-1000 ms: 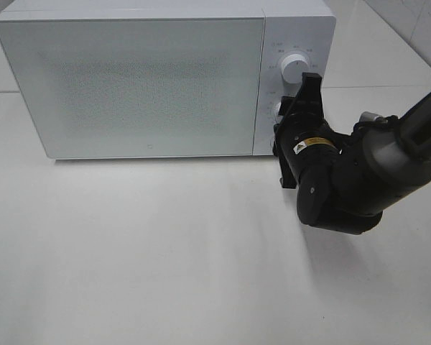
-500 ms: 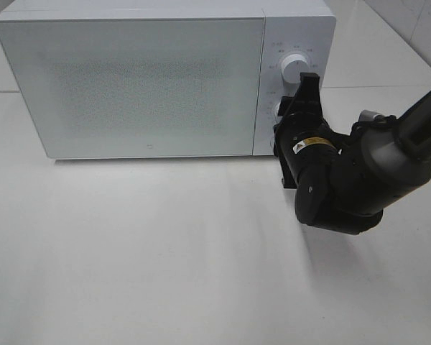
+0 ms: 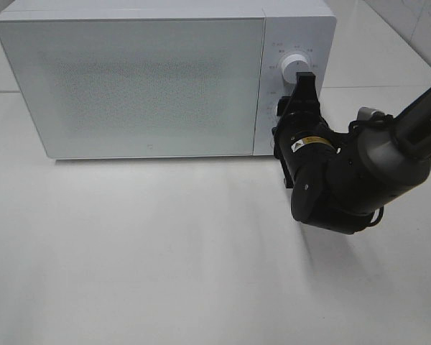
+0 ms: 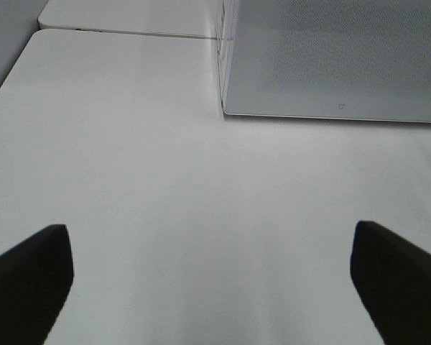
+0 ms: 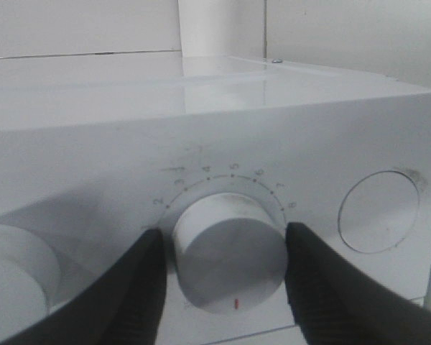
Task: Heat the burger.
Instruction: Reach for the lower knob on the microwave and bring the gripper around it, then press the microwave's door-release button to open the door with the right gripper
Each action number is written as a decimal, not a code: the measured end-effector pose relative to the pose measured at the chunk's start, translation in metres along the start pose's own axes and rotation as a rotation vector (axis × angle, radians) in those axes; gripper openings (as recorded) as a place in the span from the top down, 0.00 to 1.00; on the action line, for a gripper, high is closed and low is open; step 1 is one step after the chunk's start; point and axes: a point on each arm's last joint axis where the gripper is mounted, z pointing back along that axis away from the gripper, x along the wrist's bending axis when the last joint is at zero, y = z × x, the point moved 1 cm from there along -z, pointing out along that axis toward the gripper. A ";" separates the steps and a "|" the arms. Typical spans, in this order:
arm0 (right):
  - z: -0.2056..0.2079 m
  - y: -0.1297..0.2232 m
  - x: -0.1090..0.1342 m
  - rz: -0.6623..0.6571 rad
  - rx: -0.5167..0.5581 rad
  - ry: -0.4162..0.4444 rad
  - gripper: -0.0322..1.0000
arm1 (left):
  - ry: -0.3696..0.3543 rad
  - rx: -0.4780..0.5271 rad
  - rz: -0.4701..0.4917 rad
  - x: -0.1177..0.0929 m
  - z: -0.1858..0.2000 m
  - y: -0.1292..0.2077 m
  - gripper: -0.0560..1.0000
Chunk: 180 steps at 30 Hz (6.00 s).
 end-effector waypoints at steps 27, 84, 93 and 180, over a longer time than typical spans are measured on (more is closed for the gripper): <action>0.061 -0.018 0.024 0.312 0.154 -0.036 0.32 | 0.000 0.000 0.000 0.000 0.000 0.000 0.03; 0.290 -0.132 0.141 1.710 0.898 0.098 0.31 | 0.000 0.000 0.000 0.000 0.000 0.000 0.03; 0.328 -0.158 0.132 1.708 0.893 0.093 0.23 | 0.000 0.000 0.000 0.000 0.000 0.000 0.03; 0.263 -0.165 0.142 1.611 0.272 0.032 0.23 | 0.000 0.000 0.000 0.000 0.000 0.000 0.03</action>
